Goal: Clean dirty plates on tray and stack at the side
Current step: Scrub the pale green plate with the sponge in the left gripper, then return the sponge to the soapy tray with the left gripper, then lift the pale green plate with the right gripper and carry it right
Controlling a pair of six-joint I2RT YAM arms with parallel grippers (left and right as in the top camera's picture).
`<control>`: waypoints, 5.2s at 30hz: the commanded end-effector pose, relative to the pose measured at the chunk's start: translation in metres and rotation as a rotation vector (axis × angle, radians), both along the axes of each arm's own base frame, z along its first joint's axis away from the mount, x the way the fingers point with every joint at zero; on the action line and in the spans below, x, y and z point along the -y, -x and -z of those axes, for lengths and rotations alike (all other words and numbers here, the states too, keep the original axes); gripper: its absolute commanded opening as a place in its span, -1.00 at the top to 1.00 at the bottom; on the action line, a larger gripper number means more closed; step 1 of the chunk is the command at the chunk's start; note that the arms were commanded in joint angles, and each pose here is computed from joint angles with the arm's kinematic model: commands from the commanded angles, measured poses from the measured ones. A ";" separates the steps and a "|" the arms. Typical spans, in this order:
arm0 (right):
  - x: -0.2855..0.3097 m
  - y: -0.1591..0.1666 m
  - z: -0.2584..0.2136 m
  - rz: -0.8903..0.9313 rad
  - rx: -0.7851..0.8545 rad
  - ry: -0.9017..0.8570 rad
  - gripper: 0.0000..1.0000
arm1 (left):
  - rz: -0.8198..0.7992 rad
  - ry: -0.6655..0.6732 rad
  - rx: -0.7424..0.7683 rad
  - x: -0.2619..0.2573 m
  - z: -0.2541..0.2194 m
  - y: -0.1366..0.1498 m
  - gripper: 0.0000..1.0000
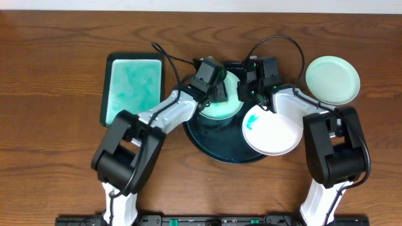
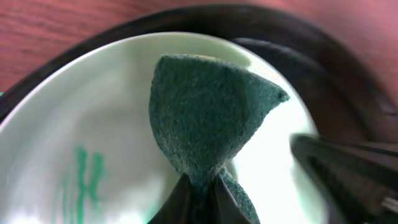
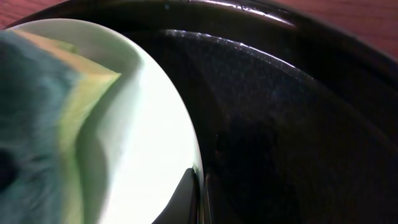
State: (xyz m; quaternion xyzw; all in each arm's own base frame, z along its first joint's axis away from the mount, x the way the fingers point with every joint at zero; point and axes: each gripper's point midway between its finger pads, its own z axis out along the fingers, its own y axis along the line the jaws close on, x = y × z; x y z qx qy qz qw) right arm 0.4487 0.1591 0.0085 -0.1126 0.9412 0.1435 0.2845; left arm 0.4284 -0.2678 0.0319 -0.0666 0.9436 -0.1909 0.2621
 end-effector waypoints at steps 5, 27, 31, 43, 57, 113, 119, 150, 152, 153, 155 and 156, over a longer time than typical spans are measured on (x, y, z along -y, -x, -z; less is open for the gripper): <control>-0.004 0.015 0.018 -0.015 -0.067 0.012 0.98 | -0.151 -0.337 0.067 -0.064 0.021 -0.012 0.86; -0.004 0.016 0.019 -0.006 -0.073 0.008 0.97 | 0.211 -0.017 -0.013 0.008 -0.030 0.026 0.86; -0.004 0.016 0.019 -0.006 -0.074 0.008 0.98 | 0.208 -0.047 -0.056 0.006 -0.005 0.028 0.85; -0.004 0.017 0.019 -0.006 -0.077 0.009 0.97 | 0.046 -0.487 -0.030 -0.076 0.026 0.015 0.86; -0.003 0.018 0.020 -0.006 -0.085 0.011 0.98 | 0.040 -0.413 0.123 -0.071 -0.052 0.003 0.86; -0.050 0.044 -0.254 -0.375 0.779 1.353 0.98 | -0.416 -0.353 -0.166 -0.283 -0.012 -0.010 -0.15; -0.055 0.047 -0.254 -0.433 0.780 1.405 0.98 | -0.416 -0.353 -0.166 -0.283 -0.012 -0.010 -0.15; 0.139 -0.020 -0.176 0.300 0.305 -0.185 0.98 | -0.415 -0.354 -0.173 -0.283 -0.011 -0.008 -0.18; 0.187 -0.014 -0.168 0.414 0.269 -0.181 0.98 | -0.415 -0.354 -0.173 -0.283 -0.011 -0.008 -0.18; 0.213 -0.008 -0.163 0.474 0.251 -0.177 0.98 | -0.415 -0.355 -0.174 -0.283 -0.011 -0.008 -0.18; 0.256 0.003 -0.155 0.595 0.217 -0.184 0.97 | -0.414 -0.356 -0.180 -0.283 -0.010 -0.007 -0.18; 0.276 0.010 -0.151 0.654 0.204 -0.190 0.97 | -0.414 -0.357 -0.181 -0.283 -0.010 -0.006 -0.18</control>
